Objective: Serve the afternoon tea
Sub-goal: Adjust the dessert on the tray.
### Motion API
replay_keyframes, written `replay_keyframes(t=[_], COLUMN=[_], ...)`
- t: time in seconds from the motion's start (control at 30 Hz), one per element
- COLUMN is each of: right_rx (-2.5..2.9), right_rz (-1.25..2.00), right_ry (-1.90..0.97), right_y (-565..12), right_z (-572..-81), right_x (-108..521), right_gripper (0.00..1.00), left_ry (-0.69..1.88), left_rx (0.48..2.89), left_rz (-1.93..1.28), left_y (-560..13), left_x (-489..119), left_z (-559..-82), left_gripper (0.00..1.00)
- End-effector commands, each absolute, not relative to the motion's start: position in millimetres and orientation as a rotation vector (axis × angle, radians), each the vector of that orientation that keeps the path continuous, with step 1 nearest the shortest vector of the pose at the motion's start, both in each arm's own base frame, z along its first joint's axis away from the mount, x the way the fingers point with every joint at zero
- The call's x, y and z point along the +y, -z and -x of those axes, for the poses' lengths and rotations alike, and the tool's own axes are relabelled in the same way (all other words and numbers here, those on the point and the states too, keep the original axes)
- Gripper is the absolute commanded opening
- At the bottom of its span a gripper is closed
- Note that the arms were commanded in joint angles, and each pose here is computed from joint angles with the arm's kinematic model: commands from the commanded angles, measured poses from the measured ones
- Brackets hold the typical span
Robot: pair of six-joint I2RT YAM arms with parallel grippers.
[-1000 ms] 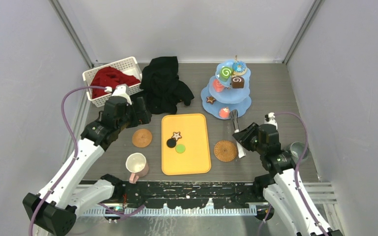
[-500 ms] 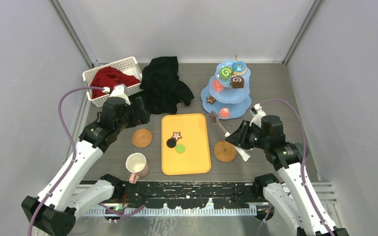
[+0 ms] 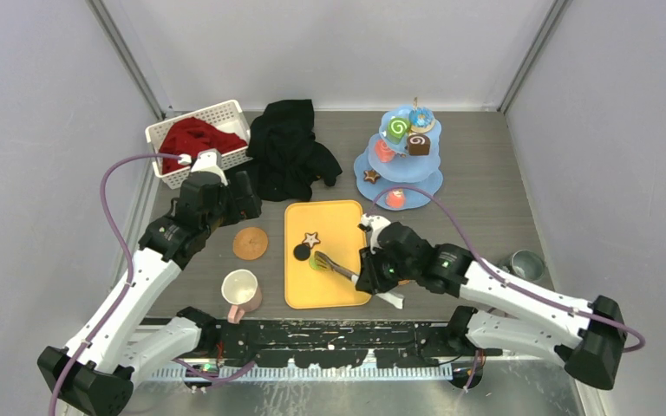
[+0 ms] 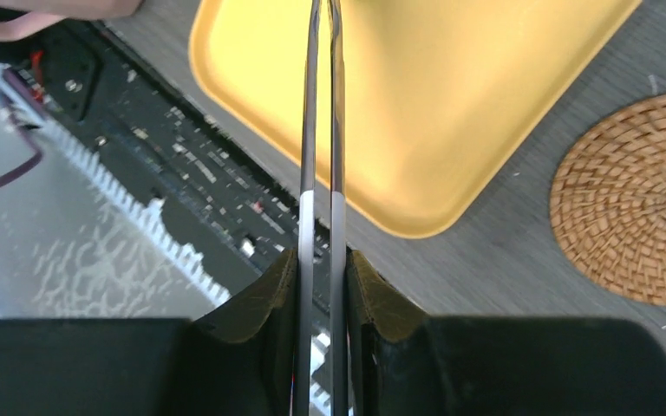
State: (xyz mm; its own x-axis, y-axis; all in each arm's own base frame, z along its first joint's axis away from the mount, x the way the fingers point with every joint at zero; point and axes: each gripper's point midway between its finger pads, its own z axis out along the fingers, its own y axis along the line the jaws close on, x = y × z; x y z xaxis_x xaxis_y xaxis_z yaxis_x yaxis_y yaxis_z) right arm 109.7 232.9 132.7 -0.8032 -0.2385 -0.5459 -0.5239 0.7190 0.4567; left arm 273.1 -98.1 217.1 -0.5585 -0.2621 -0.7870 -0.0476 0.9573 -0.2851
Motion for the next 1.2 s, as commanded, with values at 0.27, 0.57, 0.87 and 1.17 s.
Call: replay_keyframes(t=[0.27,0.57,0.87,1.17], right_rx=[2.292,2.254,2.338,2.433], right_rz=[0.524,0.495,0.507,0.421], right_ry=[-0.832,-0.819,-0.756,-0.517], right_y=[-159.9,-154.9,-129.3,-114.2], right_z=[-162.9,-183.6,-175.6,-175.6], right_x=[282.2,300.7,287.6,233.0], right_gripper=[0.01,0.01,0.01,0.01], left_ry=[0.285,0.3,0.292,0.308], left_rx=[2.083,2.087,2.086,2.089], left_rz=[0.241,0.247,0.244,0.238], left_y=[-242.0,-240.1,-239.9,-239.2], left_x=[-91.1,-93.3,-92.4,-95.6], left_z=[-272.2,-272.6,-273.0,-273.9], left_gripper=[0.99,0.99,0.99,0.99])
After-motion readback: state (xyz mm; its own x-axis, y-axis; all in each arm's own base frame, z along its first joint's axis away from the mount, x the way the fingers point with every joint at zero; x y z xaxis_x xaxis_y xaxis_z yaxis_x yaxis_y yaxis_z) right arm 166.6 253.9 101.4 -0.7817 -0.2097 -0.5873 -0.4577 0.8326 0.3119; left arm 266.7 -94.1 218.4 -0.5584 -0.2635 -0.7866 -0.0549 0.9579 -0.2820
